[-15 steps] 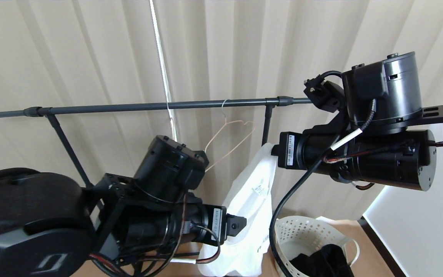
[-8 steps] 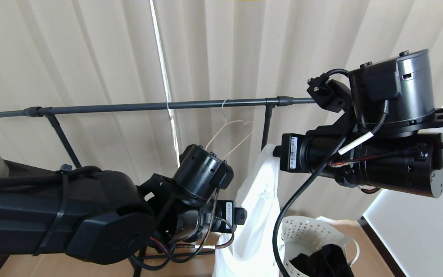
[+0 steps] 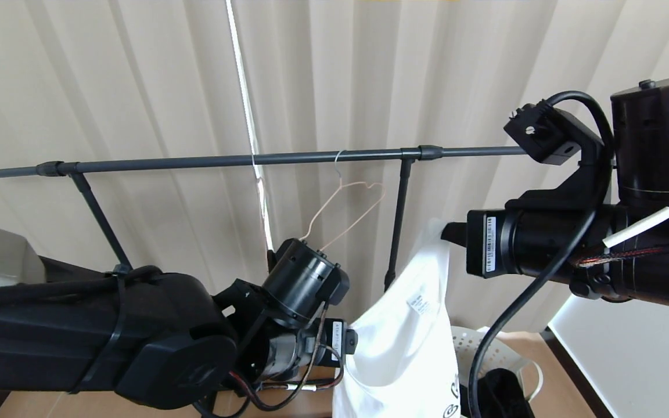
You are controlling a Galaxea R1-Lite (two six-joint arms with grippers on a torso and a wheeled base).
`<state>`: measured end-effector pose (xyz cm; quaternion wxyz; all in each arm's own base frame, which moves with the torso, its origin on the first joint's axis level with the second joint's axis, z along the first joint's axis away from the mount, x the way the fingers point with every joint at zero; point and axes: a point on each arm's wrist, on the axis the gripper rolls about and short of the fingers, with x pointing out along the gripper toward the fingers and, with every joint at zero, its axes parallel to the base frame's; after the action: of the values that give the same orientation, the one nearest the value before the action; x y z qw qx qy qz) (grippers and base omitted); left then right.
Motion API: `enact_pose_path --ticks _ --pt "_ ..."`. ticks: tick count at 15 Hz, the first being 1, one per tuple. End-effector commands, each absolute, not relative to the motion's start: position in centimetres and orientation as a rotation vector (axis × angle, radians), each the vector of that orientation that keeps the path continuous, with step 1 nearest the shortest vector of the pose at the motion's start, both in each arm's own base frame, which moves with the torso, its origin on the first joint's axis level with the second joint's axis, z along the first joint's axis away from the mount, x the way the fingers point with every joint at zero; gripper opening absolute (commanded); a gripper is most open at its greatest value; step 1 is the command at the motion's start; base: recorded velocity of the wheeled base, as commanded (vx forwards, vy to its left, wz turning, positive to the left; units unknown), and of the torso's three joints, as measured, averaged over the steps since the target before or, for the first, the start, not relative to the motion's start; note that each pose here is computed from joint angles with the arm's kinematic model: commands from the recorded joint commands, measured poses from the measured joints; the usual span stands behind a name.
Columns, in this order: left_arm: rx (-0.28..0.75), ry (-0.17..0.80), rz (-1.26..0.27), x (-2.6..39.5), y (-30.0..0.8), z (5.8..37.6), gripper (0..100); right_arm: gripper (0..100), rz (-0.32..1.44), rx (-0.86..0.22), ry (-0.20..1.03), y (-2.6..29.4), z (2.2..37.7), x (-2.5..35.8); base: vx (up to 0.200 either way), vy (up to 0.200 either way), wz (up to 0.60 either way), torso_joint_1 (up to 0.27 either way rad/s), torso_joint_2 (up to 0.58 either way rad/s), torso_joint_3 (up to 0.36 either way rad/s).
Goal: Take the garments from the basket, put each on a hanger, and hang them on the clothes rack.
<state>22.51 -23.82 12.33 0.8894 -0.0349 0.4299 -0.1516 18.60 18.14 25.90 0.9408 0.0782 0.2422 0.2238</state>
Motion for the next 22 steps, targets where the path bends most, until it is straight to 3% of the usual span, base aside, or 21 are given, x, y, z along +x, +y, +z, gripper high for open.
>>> enact_pose_path --ticks 1,5,12,16,22 --pt "-0.080 0.884 -0.300 22.4 -23.7 12.5 0 0 0.458 0.156 0.481 17.5 26.1 18.1 0.000 0.000 0.00 0.000 0.00 0.000" --pt "-0.127 0.808 -0.307 21.9 -22.5 15.4 0 0 0.423 0.089 0.493 16.7 25.1 18.7 0.000 0.000 0.00 0.000 0.00 0.000" --pt "-0.157 0.549 -0.282 21.6 -19.3 22.7 0 0 0.240 -0.011 0.506 18.0 22.3 21.1 0.000 0.000 0.00 0.000 0.00 0.000" --pt "-0.151 0.458 -0.217 21.8 -19.2 24.6 0 0 0.219 0.050 0.405 18.8 22.8 22.1 0.000 0.000 0.00 0.000 0.00 0.000" --pt "-0.155 0.399 -0.219 21.1 -18.3 26.4 0 0 0.240 0.162 0.260 19.0 24.7 22.4 0.000 0.000 0.00 0.000 0.00 0.000"
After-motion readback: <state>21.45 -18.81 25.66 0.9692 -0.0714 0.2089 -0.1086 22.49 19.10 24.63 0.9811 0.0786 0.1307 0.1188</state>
